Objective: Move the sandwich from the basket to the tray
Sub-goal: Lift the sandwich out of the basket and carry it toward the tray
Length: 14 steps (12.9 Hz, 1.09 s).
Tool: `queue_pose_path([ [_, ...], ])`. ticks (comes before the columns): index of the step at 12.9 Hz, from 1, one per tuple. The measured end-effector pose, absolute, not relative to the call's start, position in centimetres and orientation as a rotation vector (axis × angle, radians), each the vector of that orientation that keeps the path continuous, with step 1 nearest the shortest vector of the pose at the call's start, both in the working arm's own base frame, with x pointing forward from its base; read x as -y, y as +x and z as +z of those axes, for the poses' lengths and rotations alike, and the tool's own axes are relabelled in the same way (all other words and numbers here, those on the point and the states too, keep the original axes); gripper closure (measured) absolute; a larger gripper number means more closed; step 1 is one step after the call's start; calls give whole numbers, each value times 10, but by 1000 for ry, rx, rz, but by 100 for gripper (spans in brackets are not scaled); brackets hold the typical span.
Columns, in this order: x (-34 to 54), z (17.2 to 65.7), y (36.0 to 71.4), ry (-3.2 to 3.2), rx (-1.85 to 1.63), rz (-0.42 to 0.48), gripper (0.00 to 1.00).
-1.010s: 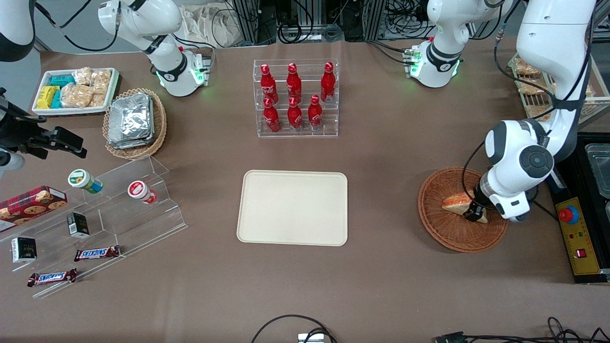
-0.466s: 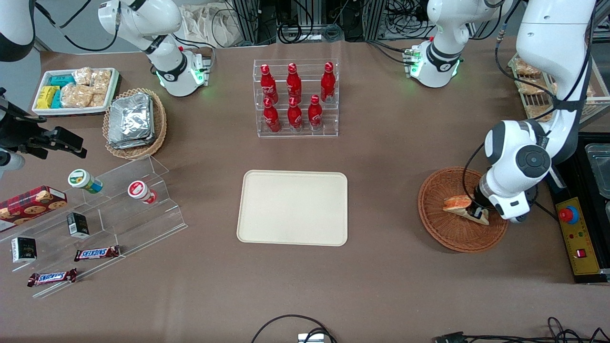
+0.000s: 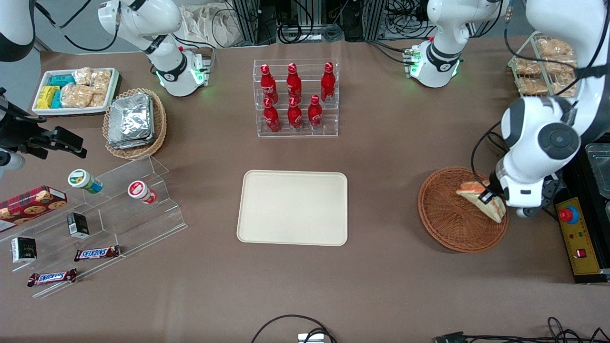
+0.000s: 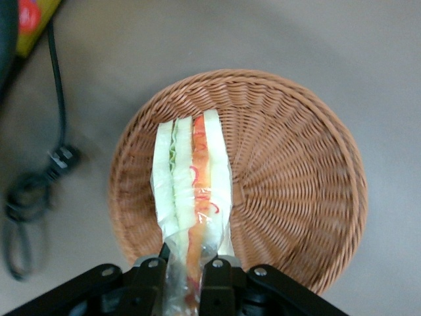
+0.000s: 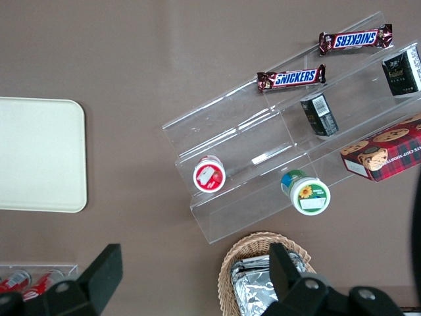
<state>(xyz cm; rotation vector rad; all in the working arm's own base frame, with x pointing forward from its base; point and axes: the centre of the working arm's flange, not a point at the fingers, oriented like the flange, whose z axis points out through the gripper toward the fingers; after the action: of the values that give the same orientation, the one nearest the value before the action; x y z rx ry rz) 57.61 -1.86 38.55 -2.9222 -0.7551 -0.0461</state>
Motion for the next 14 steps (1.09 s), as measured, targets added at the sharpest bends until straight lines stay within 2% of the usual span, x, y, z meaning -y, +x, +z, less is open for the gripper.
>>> queue_pose_path([
  [2, 19, 433, 569, -2981, 521, -44, 82],
  [7, 82, 555, 568, -3008, 262, -20, 82],
  [9, 123, 589, 563, -3043, 172, -56, 82],
  [11, 168, 600, 554, -3099, 65, -63, 82],
  [14, 253, 569, 539, -3136, -88, 28, 82],
])
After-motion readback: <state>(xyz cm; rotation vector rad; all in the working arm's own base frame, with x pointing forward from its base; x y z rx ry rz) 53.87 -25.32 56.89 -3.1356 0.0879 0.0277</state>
